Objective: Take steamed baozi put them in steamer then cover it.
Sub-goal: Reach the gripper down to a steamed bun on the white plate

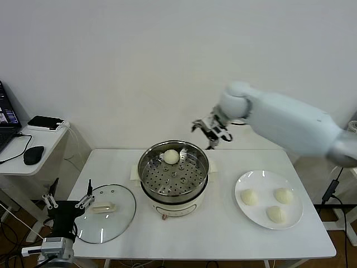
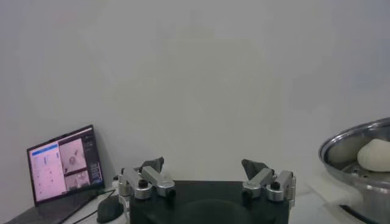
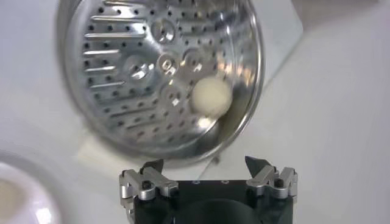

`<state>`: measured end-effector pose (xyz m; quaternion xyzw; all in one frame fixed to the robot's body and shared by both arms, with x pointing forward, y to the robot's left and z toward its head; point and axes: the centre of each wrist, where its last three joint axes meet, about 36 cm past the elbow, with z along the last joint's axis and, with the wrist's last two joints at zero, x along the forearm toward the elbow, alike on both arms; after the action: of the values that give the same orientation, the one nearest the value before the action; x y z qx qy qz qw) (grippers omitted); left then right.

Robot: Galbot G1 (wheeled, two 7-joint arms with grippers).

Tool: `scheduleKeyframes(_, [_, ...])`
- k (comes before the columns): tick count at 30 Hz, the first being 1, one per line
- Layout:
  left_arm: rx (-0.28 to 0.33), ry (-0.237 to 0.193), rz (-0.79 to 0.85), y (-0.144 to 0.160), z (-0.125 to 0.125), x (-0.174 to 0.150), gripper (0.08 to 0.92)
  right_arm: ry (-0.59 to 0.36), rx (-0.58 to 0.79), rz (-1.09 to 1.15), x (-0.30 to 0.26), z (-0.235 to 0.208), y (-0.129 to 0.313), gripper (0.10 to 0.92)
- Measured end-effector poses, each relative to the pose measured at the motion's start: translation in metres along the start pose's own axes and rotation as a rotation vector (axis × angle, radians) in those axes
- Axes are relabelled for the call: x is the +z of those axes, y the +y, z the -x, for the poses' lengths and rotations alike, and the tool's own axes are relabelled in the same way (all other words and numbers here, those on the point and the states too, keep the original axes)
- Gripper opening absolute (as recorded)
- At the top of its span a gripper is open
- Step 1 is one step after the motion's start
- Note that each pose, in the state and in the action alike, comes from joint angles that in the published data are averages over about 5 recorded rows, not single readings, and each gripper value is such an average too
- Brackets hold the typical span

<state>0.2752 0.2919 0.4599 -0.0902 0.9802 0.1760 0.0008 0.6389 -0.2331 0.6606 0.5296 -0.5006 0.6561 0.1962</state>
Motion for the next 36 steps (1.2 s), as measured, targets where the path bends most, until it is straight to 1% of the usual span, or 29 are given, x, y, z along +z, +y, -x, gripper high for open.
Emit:
scheduleKeyframes(4, [0.01,-0.002,0.005,0.0,0.0,0.0,0.823,0.007,-0.032,0.108,0.028,0.002,0.047,0.823])
scheduleKeyframes(8, [0.016,-0.002,0.011,0.002,0.001,0.0,0.823,0.017,-0.076,0.188,0.048,0.012,0.089,0.823])
scheduleKeyframes(14, [0.016,0.002,0.021,0.005,0.001,0.001,0.823,0.046,-0.131,0.251,0.065,0.03,0.127,0.823])
scheduleKeyframes(22, [0.009,0.016,0.023,0.006,0.001,0.005,0.823,0.092,-0.167,0.295,0.081,0.06,0.144,0.823])
scheduleKeyframes(36, [0.0,0.027,0.021,0.006,0.001,0.008,0.823,0.133,-0.206,0.322,0.085,0.113,0.152,0.823])
